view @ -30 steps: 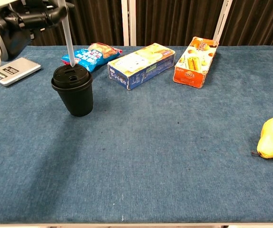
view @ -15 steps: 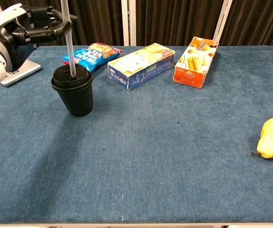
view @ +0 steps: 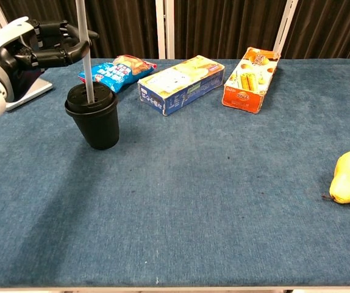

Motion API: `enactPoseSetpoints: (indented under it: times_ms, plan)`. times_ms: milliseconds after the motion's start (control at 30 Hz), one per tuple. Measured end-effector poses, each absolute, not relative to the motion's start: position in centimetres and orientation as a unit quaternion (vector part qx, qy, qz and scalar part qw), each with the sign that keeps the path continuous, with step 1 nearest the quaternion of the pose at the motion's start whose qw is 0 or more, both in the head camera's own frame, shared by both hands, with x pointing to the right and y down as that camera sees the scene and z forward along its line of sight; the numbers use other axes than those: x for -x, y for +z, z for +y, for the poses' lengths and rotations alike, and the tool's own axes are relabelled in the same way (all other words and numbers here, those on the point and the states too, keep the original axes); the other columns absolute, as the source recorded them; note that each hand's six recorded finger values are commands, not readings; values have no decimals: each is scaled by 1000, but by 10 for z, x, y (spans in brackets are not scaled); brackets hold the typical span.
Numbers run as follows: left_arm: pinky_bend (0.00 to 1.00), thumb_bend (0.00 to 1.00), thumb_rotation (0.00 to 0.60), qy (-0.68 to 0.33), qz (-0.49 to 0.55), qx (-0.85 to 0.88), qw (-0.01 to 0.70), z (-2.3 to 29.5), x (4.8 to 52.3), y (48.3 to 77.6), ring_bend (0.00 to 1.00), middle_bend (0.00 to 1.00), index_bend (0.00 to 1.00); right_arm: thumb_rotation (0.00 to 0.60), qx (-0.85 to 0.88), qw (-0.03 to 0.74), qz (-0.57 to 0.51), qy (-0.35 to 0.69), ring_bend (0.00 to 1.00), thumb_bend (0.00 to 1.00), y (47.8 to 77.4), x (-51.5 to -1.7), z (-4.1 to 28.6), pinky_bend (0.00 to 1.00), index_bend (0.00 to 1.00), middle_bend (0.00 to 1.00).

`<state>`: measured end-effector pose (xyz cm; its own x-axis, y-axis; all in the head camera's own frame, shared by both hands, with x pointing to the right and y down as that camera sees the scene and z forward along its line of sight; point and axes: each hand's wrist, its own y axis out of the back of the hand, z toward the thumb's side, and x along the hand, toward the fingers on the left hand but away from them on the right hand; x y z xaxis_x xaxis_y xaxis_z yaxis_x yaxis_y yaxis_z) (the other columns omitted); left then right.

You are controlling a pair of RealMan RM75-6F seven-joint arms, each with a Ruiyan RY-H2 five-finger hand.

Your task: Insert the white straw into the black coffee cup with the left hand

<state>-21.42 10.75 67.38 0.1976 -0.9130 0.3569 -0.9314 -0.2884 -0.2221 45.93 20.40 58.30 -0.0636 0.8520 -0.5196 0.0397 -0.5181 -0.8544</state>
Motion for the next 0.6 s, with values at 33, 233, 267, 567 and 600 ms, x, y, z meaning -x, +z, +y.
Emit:
enactPoseSetpoints:
  times_ms: [33,233,267,567,600]
  plan:
    - [0,451,600,214,-596,-774,21,108,215,674,0,233,585,600,603,323,-370,628,0,108,583,-459,204,60,0,103]
    - [0,451,600,213,-592,-777,24,114,214,678,0,233,584,600,603,322,-370,629,0,108,583,-459,205,60,0,103]
    - [0,451,600,212,-591,-778,25,116,214,679,0,232,585,600,603,322,-371,629,0,108,583,-459,204,60,0,103]
    - [0,444,600,228,-579,-783,24,127,214,691,0,210,504,600,604,321,-370,629,0,109,583,-459,204,60,0,103]
    - [0,443,600,229,-578,-783,24,128,213,692,0,206,480,600,603,321,-370,629,0,109,583,-459,204,60,0,103]
